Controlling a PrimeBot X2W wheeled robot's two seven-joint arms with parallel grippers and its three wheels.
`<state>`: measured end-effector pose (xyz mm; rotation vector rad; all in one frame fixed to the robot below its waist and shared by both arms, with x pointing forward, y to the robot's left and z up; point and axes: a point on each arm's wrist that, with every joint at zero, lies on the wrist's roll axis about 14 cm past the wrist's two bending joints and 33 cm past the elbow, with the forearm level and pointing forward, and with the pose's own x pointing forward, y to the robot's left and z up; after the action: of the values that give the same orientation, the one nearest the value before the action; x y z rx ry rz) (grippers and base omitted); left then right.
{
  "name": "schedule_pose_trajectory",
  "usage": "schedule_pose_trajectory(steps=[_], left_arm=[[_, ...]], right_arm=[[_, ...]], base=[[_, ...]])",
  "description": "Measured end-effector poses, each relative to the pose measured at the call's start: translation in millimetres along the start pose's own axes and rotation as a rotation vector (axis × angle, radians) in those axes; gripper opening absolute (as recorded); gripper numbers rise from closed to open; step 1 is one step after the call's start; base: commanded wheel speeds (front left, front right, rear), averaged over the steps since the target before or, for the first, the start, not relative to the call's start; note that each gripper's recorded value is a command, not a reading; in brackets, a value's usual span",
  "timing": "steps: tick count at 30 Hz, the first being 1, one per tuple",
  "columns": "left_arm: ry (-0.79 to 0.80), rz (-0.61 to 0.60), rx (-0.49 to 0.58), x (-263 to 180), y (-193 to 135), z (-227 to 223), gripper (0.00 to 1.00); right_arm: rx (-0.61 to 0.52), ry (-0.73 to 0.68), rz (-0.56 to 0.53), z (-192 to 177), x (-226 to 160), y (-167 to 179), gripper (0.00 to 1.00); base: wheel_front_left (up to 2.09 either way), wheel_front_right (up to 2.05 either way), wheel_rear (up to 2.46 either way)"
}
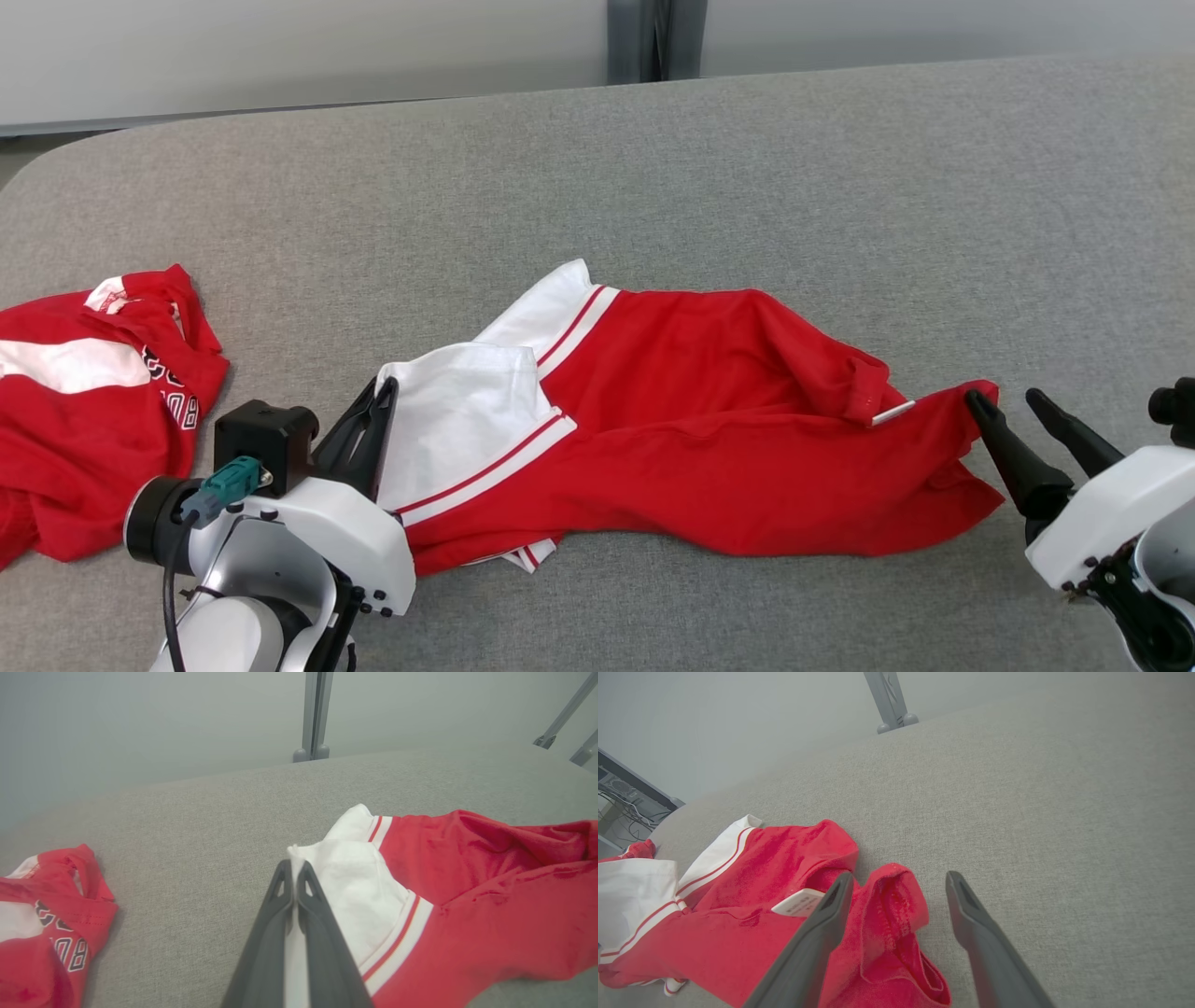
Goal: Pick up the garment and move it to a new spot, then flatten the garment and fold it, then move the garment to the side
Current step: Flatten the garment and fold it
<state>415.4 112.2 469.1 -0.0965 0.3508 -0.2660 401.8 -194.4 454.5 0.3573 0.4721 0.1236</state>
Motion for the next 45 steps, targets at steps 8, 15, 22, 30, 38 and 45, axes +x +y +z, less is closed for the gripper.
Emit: schedule_pose_trajectory(steps=[8,15,22,30,38,45], left_arm=[[-0.002,0.012,0.000,-2,4,-1,0.00],[-0.005,0.018,0.002,-3,6,-2,0.00],[-0.103,0.024,-0.024,-6,9,21,0.00],[-0.454,0.019,-0.043,-21,19,113,0.00],[-0.762,-0.124,-0.005,-62,-3,227,0.00],[-0.909,-0.230,0.146,-105,-32,306,0.00]], right_arm=[[-0.002,0.060,-0.001,-12,20,-5,0.78],[-0.009,0.082,0.015,-18,25,-2,0.00],[-0.033,-0.058,0.012,17,15,-4,0.00],[-0.041,-0.370,0.033,99,-15,3,0.00],[-0.166,-0.751,0.103,205,-71,31,0.00],[-0.304,-0.948,0.173,277,-117,67,0.00]], base=[[0.00,0.00,0.00],[0.00,0.00,0.00],[0.00,0.00,0.00],[0.00,0.00,0.00],[0.00,0.00,0.00],[0.00,0.00,0.00]])
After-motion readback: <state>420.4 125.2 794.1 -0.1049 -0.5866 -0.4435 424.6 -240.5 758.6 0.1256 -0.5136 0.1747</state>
